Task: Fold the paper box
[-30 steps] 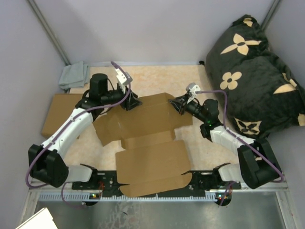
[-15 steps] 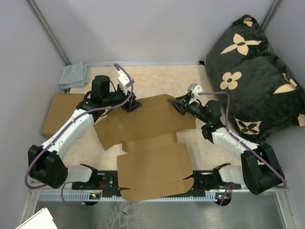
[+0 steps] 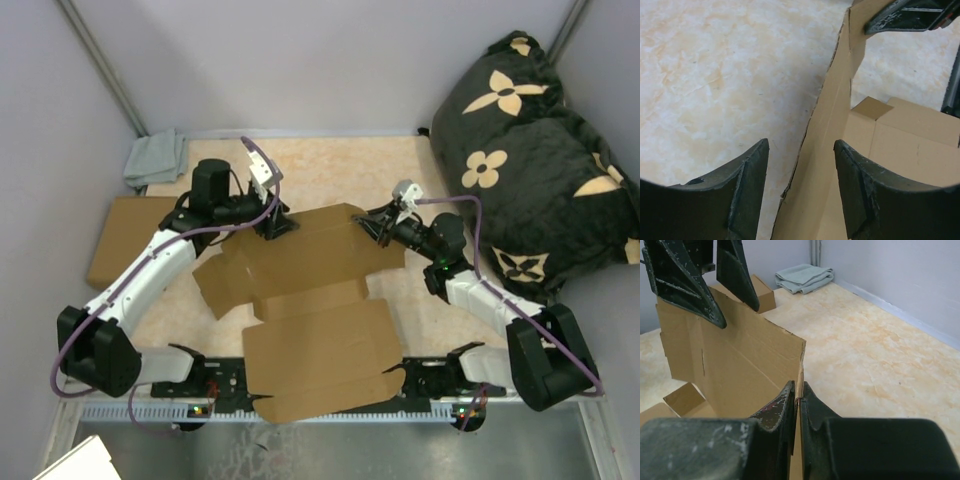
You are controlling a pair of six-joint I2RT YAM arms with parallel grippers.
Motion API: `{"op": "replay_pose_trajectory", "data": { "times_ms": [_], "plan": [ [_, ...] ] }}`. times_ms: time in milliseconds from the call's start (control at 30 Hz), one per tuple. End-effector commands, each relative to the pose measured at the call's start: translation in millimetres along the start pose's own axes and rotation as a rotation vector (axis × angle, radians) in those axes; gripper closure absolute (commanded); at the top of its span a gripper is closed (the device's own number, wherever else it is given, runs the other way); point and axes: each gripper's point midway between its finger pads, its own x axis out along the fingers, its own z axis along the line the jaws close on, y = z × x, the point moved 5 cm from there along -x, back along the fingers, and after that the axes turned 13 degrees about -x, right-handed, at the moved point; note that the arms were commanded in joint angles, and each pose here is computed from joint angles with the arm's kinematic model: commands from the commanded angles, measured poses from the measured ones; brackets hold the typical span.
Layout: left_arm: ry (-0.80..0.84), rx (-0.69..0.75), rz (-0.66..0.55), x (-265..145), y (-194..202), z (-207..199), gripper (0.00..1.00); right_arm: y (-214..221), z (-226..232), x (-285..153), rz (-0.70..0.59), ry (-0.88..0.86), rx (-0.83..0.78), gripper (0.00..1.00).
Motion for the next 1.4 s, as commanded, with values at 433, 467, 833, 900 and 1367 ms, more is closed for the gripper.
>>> {"op": "replay_pose_trajectory", "data": {
  "times_ms": [433, 467, 833, 900, 1367],
  "plan": [
    [0.054, 0.008, 0.097, 0, 25, -18, 0.79, -24, 2, 2, -0.051, -0.042, -0.063, 0.88],
    [0.047, 0.010, 0.097, -1, 26, -19, 0.79, -23, 1, 3, -0.042, -0.034, -0.058, 0.85],
    [-0.078, 0.135, 0.046, -12, -5, -27, 1.00, -39, -51, -2, 0.072, 0.364, 0.045, 0.39],
    [-0.100, 0.192, 0.036, -12, -11, -33, 1.00, -42, -64, -4, 0.092, 0.448, 0.046, 0.39],
    [-0.329, 0.633, 0.048, 3, -28, -58, 1.00, 16, -180, 11, 0.361, 0.656, 0.167, 0.49]
  ]
}}
